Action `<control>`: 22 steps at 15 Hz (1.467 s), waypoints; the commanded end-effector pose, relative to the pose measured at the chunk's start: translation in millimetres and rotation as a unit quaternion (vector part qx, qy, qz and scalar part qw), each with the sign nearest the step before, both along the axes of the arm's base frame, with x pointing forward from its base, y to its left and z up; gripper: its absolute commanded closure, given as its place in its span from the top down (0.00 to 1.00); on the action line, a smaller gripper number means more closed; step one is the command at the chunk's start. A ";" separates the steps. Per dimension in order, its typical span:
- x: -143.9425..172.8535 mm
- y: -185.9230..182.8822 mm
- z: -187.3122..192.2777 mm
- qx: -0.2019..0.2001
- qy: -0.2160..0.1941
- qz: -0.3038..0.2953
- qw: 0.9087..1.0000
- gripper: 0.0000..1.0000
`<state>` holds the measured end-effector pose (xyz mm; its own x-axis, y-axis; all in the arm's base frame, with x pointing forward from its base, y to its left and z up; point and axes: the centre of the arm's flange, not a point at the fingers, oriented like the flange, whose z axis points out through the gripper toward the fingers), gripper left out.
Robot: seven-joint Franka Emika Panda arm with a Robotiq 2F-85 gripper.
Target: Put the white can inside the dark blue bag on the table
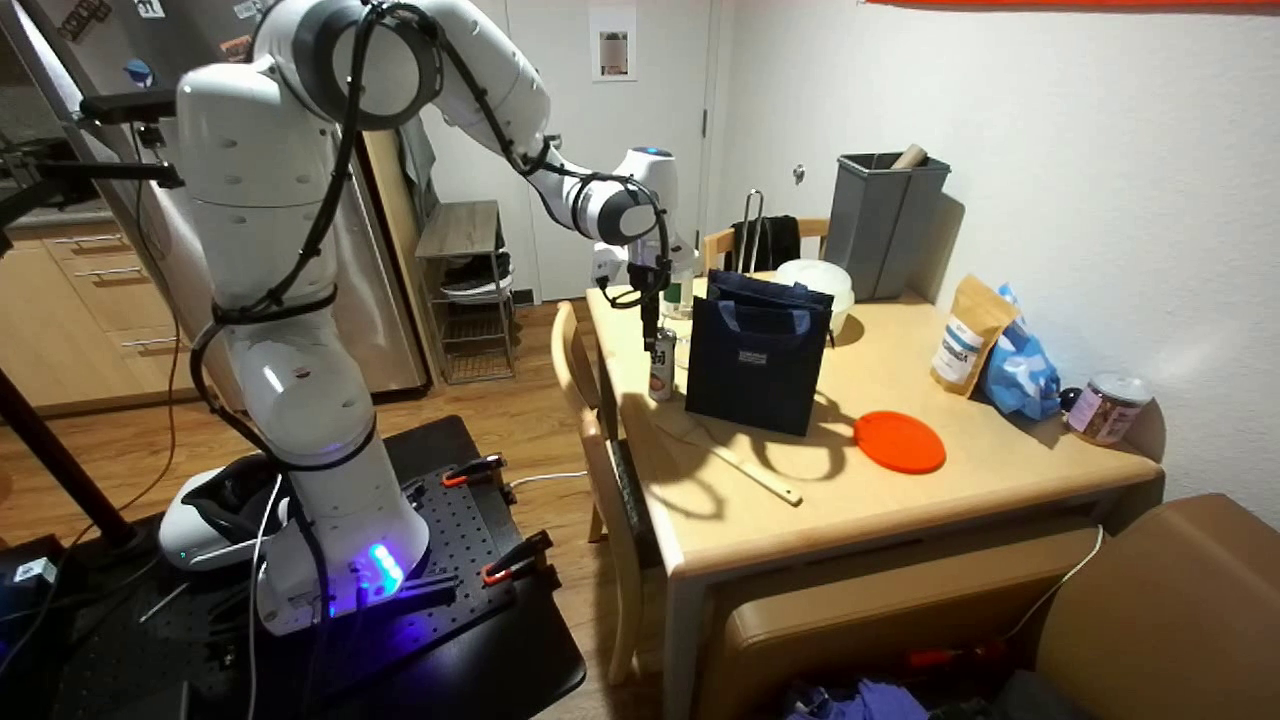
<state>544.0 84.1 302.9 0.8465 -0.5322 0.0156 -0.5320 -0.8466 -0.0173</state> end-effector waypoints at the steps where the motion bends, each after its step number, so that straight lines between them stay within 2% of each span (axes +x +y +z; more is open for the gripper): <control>1: 7.1 -3.7 -5.9 -0.011 0.007 -0.008 1.000 1.00; 12: 31.7 -5.4 -18.7 -0.012 -0.002 -0.001 1.000 1.00; 19: 36.0 -3.6 -16.7 -0.015 -0.009 0.005 1.000 0.75; 20: 34.9 -2.5 -14.9 -0.017 -0.010 0.007 1.000 0.68; 21: 34.0 -1.5 -13.5 -0.018 -0.011 0.009 1.000 0.72; 22: 32.7 -0.1 -11.3 -0.018 -0.013 0.011 1.000 0.61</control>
<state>575.9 80.8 283.8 0.8498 -0.5265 0.0274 -0.5266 -0.8501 -0.0011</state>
